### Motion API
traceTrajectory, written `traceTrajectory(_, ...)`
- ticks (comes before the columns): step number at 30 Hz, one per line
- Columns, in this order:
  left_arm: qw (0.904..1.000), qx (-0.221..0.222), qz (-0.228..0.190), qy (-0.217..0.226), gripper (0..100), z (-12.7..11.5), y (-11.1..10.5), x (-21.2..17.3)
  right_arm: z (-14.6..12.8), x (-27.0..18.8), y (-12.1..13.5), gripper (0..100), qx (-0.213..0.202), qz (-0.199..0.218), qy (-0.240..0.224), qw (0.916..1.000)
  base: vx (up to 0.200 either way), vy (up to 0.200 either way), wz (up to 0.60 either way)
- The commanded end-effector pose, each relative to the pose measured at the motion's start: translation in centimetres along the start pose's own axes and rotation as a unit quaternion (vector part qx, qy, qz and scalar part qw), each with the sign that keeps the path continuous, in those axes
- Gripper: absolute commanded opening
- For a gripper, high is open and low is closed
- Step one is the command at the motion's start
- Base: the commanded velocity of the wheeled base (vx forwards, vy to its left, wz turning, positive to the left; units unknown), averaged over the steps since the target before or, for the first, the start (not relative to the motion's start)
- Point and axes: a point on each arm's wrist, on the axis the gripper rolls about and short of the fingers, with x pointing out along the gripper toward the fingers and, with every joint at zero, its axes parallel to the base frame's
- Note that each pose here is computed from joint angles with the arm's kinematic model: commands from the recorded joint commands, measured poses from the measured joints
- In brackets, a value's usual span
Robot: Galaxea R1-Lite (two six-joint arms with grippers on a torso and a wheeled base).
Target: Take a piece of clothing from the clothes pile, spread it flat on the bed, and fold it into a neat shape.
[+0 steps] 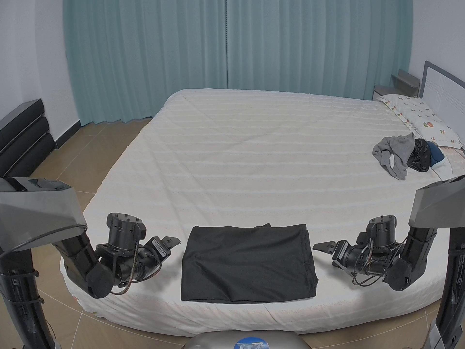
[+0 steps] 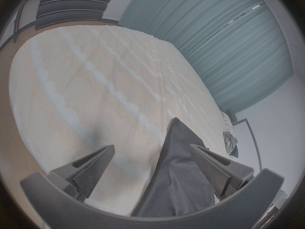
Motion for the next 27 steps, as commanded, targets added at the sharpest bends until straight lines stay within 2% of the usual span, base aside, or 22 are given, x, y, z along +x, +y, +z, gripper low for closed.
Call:
traceTrajectory(1,0.9996,-0.017,0.0,-0.021,100,0.6,0.2,-2.5,-0.4,0.6,1.0,100,-0.012,0.015,0.005,0.9998,0.0,0.0,0.0)
traceTrajectory(5,0.9985,-0.024,0.008,-0.048,100,1.1,0.7,-5.0,-1.4,0.3,2.3,100,-0.027,0.028,0.017,0.9991,0.0,0.0,0.0)
traceTrajectory(11,0.9973,-0.028,-0.007,-0.067,100,1.2,1.0,-8.5,-2.4,-1.4,3.0,100,-0.04,0.032,0.028,0.9983,0.0,0.0,0.0)
traceTrajectory(18,0.9896,-0.038,-0.059,-0.125,100,2.8,0.2,-13.0,-2.7,-6.1,3.8,100,-0.047,0.046,0.014,0.9978,0.0,0.0,0.0)
traceTrajectory(22,0.9848,-0.023,-0.078,-0.153,100,3.0,0.0,-15.8,-2.7,-9.0,4.4,100,-0.068,0.052,-0.016,0.9962,0.0,0.0,0.0)
traceTrajectory(27,0.9713,0.02,-0.07,-0.227,100,2.8,0.1,-20.4,-2.2,-13.2,5.2,100,-0.099,0.035,-0.126,0.9865,0.0,0.0,0.0)
